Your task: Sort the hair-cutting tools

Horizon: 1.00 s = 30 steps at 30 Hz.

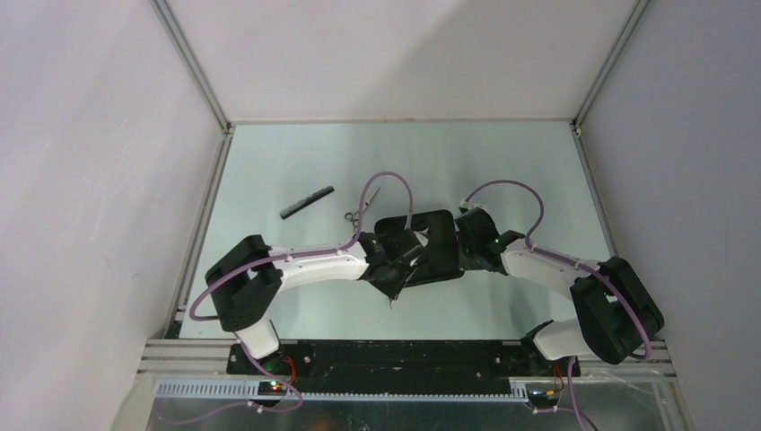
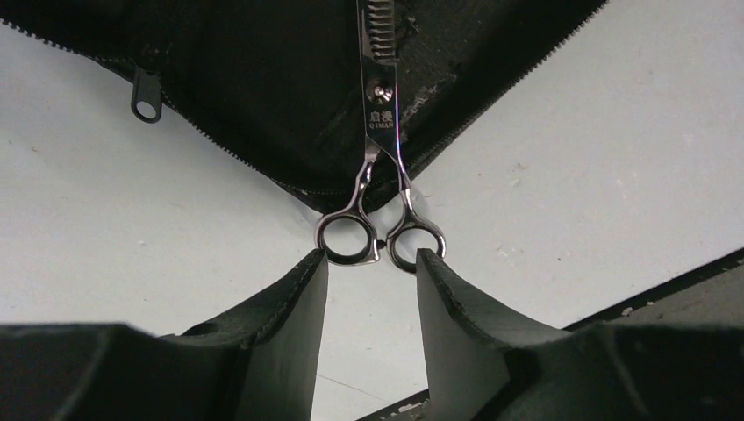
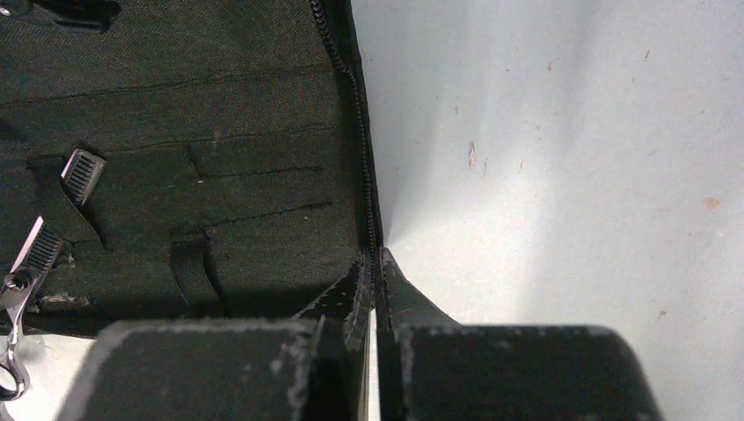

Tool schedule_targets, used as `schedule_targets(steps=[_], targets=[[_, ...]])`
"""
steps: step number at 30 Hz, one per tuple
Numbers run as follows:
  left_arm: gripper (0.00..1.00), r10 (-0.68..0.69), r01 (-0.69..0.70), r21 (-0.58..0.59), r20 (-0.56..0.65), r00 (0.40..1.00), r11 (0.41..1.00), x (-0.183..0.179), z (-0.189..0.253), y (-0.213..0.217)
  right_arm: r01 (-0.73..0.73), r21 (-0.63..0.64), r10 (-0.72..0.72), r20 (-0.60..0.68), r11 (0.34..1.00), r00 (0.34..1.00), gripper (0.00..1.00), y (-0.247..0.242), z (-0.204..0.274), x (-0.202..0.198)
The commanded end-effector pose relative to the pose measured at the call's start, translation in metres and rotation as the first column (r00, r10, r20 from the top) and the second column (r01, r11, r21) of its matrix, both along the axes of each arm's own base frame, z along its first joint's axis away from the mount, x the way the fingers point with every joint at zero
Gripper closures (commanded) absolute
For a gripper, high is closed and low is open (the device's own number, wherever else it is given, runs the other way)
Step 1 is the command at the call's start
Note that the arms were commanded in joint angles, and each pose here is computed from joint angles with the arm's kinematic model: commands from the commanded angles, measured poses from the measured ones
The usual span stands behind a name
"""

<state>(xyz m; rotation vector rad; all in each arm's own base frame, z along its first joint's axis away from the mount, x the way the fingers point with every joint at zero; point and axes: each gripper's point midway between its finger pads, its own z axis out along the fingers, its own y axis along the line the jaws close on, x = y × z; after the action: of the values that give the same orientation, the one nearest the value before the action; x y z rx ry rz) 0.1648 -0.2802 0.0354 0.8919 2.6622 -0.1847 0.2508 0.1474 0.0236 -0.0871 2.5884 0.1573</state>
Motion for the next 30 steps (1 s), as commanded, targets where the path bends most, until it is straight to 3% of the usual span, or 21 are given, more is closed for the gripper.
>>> schedule_targets(steps=[1, 17, 23, 30], targets=[[0.54, -0.034, 0.032, 0.034, 0.051, 0.998, 0.999, 0.012, 0.004, -0.004, -0.005, 0.006, 0.005, 0.016, 1.000, 1.000, 0.99, 0.004, 0.006, 0.009], [0.60, -0.097, 0.099, 0.038, -0.040, 0.994, 0.994, 0.003, -0.017, -0.016, 0.001, 0.006, -0.002, 0.017, 1.000, 1.000, 0.99, 0.003, 0.005, 0.011], [0.81, -0.121, 0.122, 0.067, -0.012, 0.993, 0.990, 0.008, -0.010, -0.012, -0.002, 0.013, 0.002, 0.014, 1.000, 1.000, 0.99, 0.004, 0.005, 0.011], [0.91, -0.258, 0.245, 0.167, 0.061, 0.964, 0.955, 0.024, 0.008, 0.004, -0.013, 0.022, 0.012, 0.027, 1.000, 1.000, 0.99, 0.006, 0.009, 0.013]])
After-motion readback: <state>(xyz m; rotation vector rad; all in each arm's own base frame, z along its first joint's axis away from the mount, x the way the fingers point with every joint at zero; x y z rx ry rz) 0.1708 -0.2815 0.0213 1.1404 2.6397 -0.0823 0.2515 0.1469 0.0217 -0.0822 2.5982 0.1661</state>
